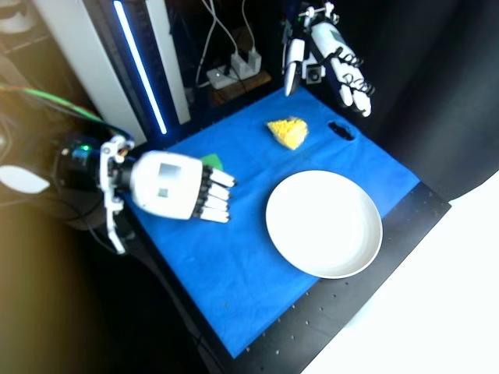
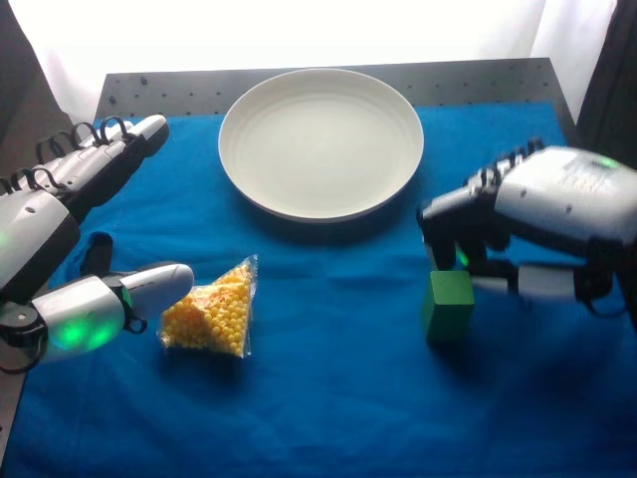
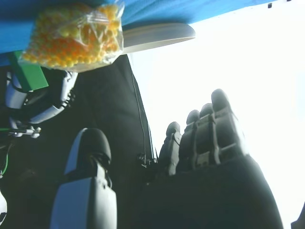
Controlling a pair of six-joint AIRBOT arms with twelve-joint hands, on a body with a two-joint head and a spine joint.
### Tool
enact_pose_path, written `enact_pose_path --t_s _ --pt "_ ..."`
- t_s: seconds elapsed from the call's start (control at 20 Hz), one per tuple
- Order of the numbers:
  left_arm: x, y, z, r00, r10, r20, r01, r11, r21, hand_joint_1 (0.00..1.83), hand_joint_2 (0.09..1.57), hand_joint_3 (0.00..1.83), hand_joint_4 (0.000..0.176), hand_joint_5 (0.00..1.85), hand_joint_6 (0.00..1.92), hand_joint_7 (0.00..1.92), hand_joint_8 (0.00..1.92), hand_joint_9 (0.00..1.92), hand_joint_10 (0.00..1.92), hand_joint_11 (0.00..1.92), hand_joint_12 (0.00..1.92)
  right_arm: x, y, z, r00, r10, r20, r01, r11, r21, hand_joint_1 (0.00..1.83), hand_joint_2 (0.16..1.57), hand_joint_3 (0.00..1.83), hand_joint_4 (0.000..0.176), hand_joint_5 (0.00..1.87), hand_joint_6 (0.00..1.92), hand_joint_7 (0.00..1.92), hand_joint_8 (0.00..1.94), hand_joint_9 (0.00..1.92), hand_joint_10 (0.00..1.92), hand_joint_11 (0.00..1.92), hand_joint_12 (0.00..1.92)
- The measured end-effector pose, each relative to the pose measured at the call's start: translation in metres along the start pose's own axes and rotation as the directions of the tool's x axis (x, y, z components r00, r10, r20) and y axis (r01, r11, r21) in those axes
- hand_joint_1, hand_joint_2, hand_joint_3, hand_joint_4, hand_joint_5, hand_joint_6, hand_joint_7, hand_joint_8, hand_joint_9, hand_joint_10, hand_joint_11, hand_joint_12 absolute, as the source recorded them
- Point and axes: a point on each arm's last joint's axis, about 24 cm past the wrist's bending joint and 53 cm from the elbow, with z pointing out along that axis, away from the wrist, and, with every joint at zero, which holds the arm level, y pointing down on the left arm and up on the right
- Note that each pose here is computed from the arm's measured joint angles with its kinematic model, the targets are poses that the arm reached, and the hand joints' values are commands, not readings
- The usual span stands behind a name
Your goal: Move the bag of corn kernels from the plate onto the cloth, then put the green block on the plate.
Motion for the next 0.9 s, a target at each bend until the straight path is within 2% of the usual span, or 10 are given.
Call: enact_pose_path --t_s 0.1,0.15,0.25,0.3,0.4,0.55,0.6,0.65,0.75,0.9 --pt "0.0 0.0 0.0 1.0 -0.001 0.0 0.001 1.0 -0.001 0.45 1.18 0.0 0.111 0.0 0.0 0.0 0.0 0.0 0.0 0.0 0.2 -0.013 0.01 0.003 1.0 -0.023 0.021 0.024 0.999 -0.025 1.14 1.29 0.01 0.0 0.59 1.46 0.76 1.52 0.66 1.62 0.58 1.92" --pt "0.0 0.0 0.0 1.0 -0.001 -0.001 0.001 1.0 -0.001 0.44 1.18 0.0 0.109 0.0 0.0 0.0 0.0 0.0 0.0 0.0 0.12 -0.017 0.014 0.004 0.999 -0.035 0.024 0.036 0.999 -0.034 1.15 1.28 0.0 0.0 0.61 1.45 0.78 1.47 0.72 1.53 0.65 1.88" --pt "0.001 0.001 0.0 1.0 0.001 -0.002 -0.001 1.0 -0.001 0.42 1.18 0.0 0.127 0.0 0.0 0.0 0.0 0.0 0.0 0.0 0.01 -0.029 0.024 0.007 0.997 -0.056 0.046 0.058 0.997 -0.058 1.15 1.27 0.0 0.0 0.63 1.47 0.81 1.36 0.79 1.34 0.7 1.71" --pt "0.0 0.001 0.0 1.0 0.001 -0.001 -0.001 1.0 -0.003 0.44 1.19 0.0 0.127 0.0 0.0 0.0 0.0 0.0 0.0 0.0 0.0 -0.036 0.028 0.008 0.996 -0.062 0.062 0.066 0.996 -0.068 1.17 1.27 0.0 0.0 0.64 1.39 0.81 1.45 0.81 1.44 0.72 1.79" --pt "0.0 0.003 0.001 1.0 0.001 -0.001 -0.001 1.0 -0.008 0.43 1.18 0.0 0.131 0.0 0.0 0.0 0.0 0.0 0.0 0.0 0.0 -0.052 0.026 0.008 0.995 -0.033 0.089 0.039 0.997 -0.072 1.17 1.26 0.0 0.0 0.66 1.35 0.81 1.46 0.78 1.47 0.68 1.84" --pt "0.002 0.003 0.001 1.0 -0.002 -0.004 0.002 1.0 -0.009 0.42 1.19 0.0 0.128 0.01 0.0 0.0 0.0 0.0 0.0 0.02 0.01 -0.051 0.024 0.008 0.996 -0.036 0.078 0.041 0.997 -0.069 1.17 1.3 0.01 0.0 0.51 1.49 0.8 1.5 0.81 1.61 0.83 1.92" --pt "0.002 0.002 0.001 1.0 -0.001 -0.004 0.001 1.0 -0.004 0.4 1.19 0.0 0.132 0.01 0.0 0.0 0.0 0.0 0.0 0.01 0.0 -0.047 0.027 0.009 0.997 -0.035 0.071 0.04 0.996 -0.074 0.87 1.31 0.01 0.0 0.25 1.2 0.53 1.31 0.56 1.67 0.63 1.92" --pt "0.002 0.002 0.001 1.0 0.0 -0.004 0.0 1.0 -0.003 0.39 1.19 0.0 0.135 0.01 0.0 0.0 0.0 0.0 0.0 0.0 0.0 -0.041 0.033 0.009 0.998 -0.028 0.059 0.033 0.996 -0.087 0.74 1.35 0.02 0.0 0.11 1.06 0.4 1.22 0.43 1.7 0.52 1.92" --pt "0.002 0.003 0.001 1.0 -0.001 -0.004 0.001 1.0 -0.005 0.43 1.17 0.0 0.171 0.03 0.01 0.0 0.0 0.0 0.0 0.0 0.0 -0.033 0.048 0.0 0.998 -0.054 0.029 0.057 0.992 -0.117 0.78 1.25 0.0 0.0 0.01 0.67 0.19 0.81 0.19 1.5 0.21 1.92" --pt "-0.001 0.007 -0.001 1.0 -0.003 0.008 0.003 0.9998 -0.02 0.36 1.18 0.0 0.176 0.02 0.0 0.0 0.0 0.0 0.0 0.01 0.0 -0.048 0.067 -0.021 0.995 -0.083 0.059 0.092 0.981 -0.168 0.71 1.14 0.0 0.0 0.0 0.44 0.13 0.56 0.01 1.36 0.0 1.88"
